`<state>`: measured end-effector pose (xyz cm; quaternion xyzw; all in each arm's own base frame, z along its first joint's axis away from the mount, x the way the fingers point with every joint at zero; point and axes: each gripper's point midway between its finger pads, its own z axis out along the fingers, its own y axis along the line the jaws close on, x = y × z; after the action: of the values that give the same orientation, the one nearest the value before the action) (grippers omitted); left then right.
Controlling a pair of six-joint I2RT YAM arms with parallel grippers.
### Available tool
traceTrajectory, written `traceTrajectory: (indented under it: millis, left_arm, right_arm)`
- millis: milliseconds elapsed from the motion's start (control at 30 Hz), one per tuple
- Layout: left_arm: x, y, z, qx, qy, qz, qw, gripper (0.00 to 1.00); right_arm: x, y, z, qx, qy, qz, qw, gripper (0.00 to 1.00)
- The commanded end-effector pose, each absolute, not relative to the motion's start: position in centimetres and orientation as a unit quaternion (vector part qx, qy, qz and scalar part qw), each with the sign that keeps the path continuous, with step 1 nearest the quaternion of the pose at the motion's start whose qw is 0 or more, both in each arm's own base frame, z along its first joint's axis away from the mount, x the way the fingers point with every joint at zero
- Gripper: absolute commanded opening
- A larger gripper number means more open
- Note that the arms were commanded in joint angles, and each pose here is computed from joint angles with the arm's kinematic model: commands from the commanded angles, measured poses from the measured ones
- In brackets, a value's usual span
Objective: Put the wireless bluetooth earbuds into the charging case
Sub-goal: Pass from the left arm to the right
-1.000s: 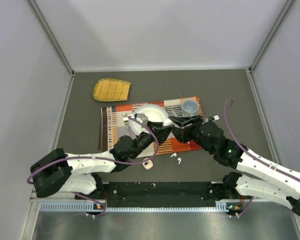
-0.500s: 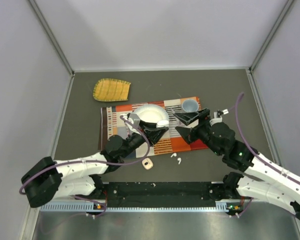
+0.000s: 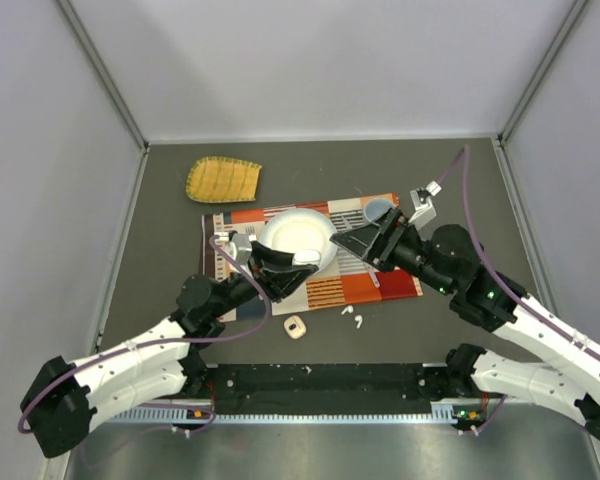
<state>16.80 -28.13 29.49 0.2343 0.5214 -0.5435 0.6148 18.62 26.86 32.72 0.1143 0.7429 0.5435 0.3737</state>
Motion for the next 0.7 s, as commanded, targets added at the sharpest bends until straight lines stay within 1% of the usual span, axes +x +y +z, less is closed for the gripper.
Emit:
traceTrajectory:
  millis: [0,133,200,267,333,433,667]
  left_arm:
    - [15.6,-27.6,29.7,0.248,0.508,-0.558,0.607,0.0]
    - [15.0,-27.9,29.9,0.257,0.505,-0.568,0.597,0.0]
    - [14.7,-28.1,30.1,0.264,0.5,-0.575,0.591,0.0]
    - [14.7,-28.2,30.4,0.267,0.496,-0.577,0.592,0.0]
    - [14.7,-28.2,30.5,0.265,0.494,-0.578,0.594,0.0]
    - [15.2,-28.0,30.6,0.256,0.489,-0.571,0.607,0.0]
    - [15.9,-27.5,31.0,0.241,0.483,-0.558,0.63,0.0]
  right_arm:
    - [16.6,28.1,36.1,-0.039,0.716,0.56,0.415,0.78]
    - [15.5,29.5,35.5,-0.09,0.724,0.565,0.386,0.78]
    - [15.7,30.0,34.7,-0.088,0.735,0.56,0.371,0.78]
    - [16.0,30.1,34.1,-0.068,0.744,0.558,0.361,0.77]
    - [16.6,30.1,33.9,-0.023,0.747,0.566,0.349,0.77]
    - [16.6,30.4,34.1,0.02,0.732,0.598,0.325,0.78]
    - [15.4,32.1,32.6,0.081,0.723,0.652,0.212,0.79]
